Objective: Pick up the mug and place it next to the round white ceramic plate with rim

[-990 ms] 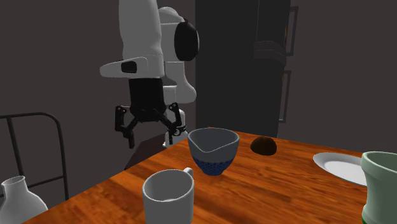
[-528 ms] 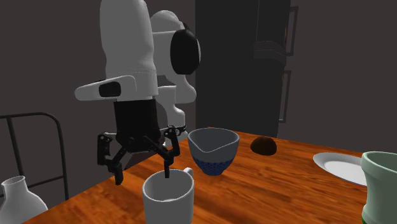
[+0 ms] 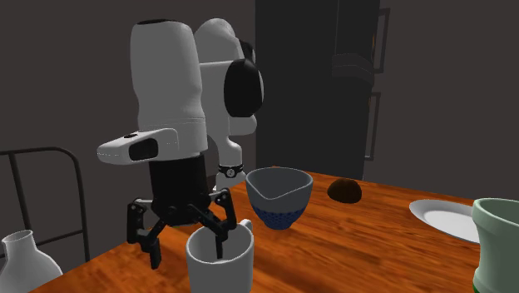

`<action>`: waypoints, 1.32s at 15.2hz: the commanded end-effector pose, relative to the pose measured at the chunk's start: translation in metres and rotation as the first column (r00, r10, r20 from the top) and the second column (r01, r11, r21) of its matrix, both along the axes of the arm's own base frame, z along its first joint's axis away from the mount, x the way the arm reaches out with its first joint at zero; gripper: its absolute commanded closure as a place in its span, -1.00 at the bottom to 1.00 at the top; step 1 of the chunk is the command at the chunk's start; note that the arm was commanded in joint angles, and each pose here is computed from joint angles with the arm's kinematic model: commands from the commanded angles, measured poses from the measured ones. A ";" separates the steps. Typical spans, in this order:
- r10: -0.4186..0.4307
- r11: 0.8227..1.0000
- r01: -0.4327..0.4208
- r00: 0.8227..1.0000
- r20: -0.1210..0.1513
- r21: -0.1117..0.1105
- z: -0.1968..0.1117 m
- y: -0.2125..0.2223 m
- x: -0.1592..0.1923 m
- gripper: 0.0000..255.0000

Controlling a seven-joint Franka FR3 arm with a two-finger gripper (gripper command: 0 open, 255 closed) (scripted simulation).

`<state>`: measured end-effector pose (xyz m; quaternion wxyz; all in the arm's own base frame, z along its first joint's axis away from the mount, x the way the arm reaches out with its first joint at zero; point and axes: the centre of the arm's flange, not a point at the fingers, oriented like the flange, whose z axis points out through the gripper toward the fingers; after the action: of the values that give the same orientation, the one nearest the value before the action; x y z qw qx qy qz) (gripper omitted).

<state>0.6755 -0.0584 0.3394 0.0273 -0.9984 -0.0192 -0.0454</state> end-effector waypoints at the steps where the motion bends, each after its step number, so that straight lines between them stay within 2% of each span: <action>1: 0.000 1.000 0.000 1.000 0.001 0.000 -0.004 0.002 0.001 -1.00; 7: 0.000 1.000 0.000 1.000 0.001 0.000 -0.004 0.002 0.001 -1.00; 8: 0.000 1.000 0.000 1.000 0.001 0.000 -0.004 0.002 0.001 1.00; 17: 0.000 1.000 0.000 1.000 0.001 0.000 -0.004 0.002 0.001 1.00; 20: 0.000 1.000 0.000 1.000 0.001 0.000 0.012 0.002 0.001 1.00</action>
<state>0.6766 -0.0564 0.3466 0.0272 -0.9984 -0.0192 -0.0456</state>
